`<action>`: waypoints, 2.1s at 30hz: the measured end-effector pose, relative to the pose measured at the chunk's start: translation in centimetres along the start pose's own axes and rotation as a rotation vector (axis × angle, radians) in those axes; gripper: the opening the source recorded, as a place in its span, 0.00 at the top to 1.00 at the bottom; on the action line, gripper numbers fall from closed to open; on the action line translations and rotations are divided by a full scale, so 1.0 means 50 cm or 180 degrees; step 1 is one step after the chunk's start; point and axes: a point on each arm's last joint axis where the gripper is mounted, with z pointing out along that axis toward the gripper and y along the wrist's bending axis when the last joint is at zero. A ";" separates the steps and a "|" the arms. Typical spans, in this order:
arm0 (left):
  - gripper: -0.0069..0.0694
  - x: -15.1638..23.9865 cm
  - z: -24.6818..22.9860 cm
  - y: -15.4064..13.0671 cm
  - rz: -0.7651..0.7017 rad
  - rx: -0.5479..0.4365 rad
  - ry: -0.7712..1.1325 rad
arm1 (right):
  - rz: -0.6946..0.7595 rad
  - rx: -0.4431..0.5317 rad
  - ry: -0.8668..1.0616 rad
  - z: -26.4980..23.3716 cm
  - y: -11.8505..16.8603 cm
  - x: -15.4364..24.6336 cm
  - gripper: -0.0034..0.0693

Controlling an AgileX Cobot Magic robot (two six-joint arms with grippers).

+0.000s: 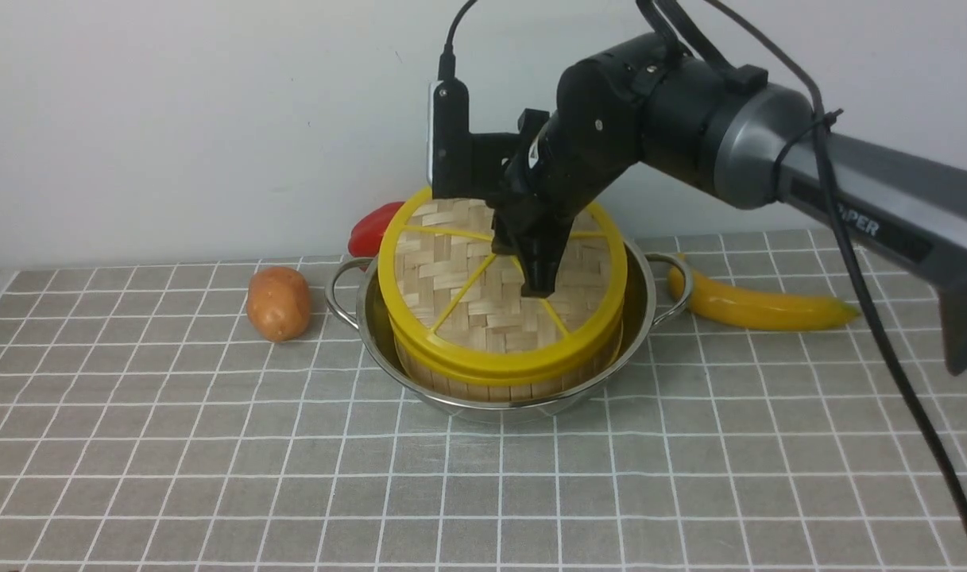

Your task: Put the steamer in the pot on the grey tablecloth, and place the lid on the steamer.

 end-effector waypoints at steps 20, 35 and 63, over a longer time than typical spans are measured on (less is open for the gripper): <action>0.38 0.000 0.000 0.000 0.0000 0.0000 0.0000 | -0.0018 0.0023 0.0005 0.038 0.007 0.006 0.75; 0.38 0.000 0.000 0.000 0.0000 0.0000 0.0000 | 0.0045 0.0080 -0.0010 0.048 0.004 0.008 0.46; 0.38 0.000 0.000 0.000 0.0000 0.0000 0.0000 | 0.2678 0.2009 -0.0660 -0.502 -0.113 0.012 0.97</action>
